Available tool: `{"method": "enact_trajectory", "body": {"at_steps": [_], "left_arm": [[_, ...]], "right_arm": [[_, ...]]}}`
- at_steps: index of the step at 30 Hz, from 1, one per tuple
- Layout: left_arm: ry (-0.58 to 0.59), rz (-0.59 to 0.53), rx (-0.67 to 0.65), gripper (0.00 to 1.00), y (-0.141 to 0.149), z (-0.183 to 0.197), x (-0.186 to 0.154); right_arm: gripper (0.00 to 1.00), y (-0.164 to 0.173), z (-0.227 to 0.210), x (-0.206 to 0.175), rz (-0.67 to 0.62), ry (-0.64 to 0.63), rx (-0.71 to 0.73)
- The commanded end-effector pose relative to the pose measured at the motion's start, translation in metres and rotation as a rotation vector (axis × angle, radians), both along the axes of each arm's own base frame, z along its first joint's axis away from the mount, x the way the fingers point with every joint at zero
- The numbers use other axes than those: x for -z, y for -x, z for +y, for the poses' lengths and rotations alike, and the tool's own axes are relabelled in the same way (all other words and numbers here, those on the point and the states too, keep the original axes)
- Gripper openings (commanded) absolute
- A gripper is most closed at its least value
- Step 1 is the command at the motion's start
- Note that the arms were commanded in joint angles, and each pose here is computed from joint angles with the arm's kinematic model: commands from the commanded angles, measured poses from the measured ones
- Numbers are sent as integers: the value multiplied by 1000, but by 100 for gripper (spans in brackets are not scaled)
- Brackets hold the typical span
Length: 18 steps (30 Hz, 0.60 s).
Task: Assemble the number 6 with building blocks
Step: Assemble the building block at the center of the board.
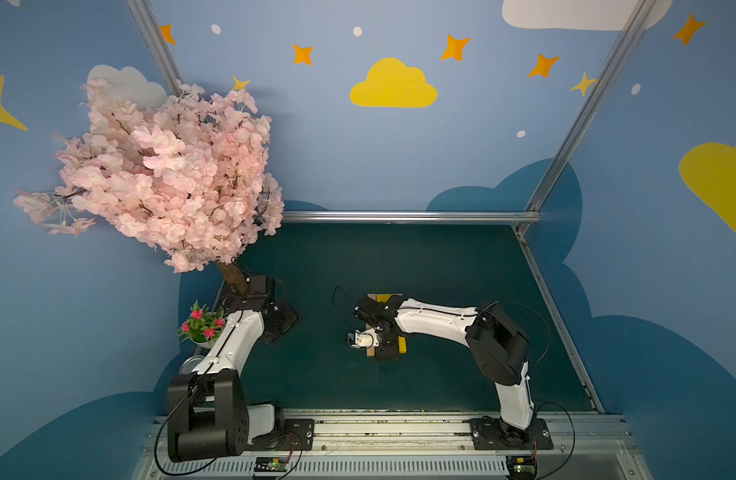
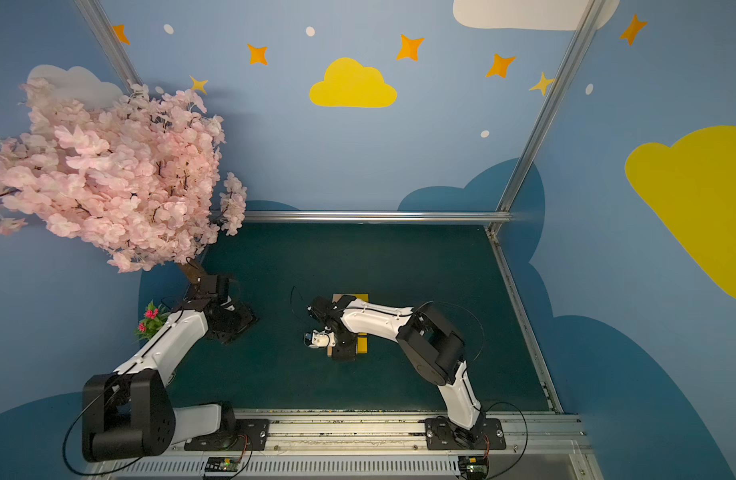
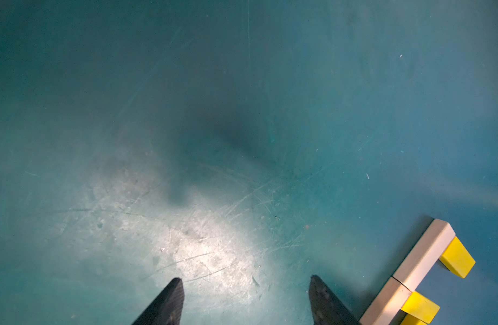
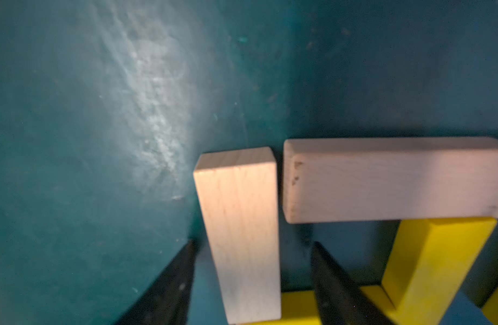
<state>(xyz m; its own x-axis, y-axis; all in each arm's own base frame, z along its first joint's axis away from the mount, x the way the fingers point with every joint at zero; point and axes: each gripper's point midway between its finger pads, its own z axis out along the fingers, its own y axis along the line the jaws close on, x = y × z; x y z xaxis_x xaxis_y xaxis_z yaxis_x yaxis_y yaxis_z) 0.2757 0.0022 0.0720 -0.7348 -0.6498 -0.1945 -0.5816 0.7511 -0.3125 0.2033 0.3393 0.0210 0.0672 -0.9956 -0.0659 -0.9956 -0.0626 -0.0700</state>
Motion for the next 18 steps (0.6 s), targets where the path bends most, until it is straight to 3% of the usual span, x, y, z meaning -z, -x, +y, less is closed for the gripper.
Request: {"method": "enact_trajectory", "body": {"at_steps": [1,5,9,14,18], "left_arm": [[12,3,11,72,3,-2,0],[4,-31,11,72,-1,-1,-15],[11,-108,13,72,-16,-2,-42],[37,-251,16,71,-53,-6,-93],[60,-390,51,71,-87,-15,-140]], "right_arm": [[94,-3,8,-13,-4,-51,31],[94,-4,19,-45,-2,-171,53],[94,-24,25,-99,-87,-312,97],[94,-86,17,-187,-305,-513,256],[94,-136,-18,-239,-430,-599,462]]}}
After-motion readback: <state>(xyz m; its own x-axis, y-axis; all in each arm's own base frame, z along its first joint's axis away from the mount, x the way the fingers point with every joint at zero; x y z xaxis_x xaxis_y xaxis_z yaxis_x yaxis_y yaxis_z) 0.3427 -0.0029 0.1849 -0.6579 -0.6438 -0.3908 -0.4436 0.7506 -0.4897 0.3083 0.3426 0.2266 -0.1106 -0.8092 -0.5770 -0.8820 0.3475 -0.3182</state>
